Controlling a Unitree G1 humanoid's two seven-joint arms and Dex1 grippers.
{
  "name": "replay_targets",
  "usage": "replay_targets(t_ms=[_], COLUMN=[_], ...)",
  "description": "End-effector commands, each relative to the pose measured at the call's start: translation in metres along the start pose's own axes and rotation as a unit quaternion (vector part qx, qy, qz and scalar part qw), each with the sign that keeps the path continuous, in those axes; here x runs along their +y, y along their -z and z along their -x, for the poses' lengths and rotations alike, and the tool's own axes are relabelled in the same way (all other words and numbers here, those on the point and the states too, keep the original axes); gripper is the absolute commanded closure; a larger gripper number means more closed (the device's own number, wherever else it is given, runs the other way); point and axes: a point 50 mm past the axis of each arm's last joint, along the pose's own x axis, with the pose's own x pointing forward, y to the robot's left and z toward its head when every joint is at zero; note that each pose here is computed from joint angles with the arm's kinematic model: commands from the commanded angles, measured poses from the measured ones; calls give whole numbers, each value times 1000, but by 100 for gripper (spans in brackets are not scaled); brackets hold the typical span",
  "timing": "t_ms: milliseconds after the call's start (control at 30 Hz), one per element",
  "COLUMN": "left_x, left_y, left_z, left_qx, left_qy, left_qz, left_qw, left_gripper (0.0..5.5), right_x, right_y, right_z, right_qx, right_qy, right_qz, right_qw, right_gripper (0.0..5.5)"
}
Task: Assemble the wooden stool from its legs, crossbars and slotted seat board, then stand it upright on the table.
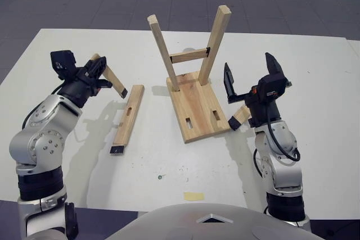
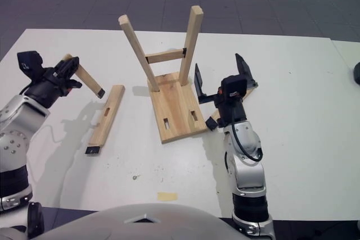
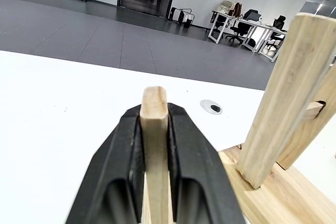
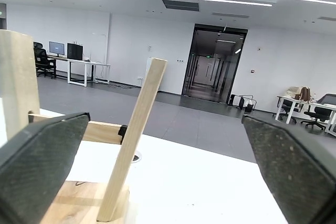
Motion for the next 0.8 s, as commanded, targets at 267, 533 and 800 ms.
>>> replay_targets(t_ms=[267,533,800], left_x=[-2,-9,-16], left_y=[34,28,24], left_z=[30,18,16], left_qx=[42,21,19], left_qy=[-26,-17,4], left_qz=[22,31,31], left_qw=[999,999,999], left_gripper=[509,509,509], right_x=[-1,1,7], right_y=[0,1,4], right_z=[8,9,10], right_qx=[13,18,23], right_qy=[18,16,12], right_qz=[0,0,-2], right_qw=[1000,1000,1000], right_gripper=[10,10,10])
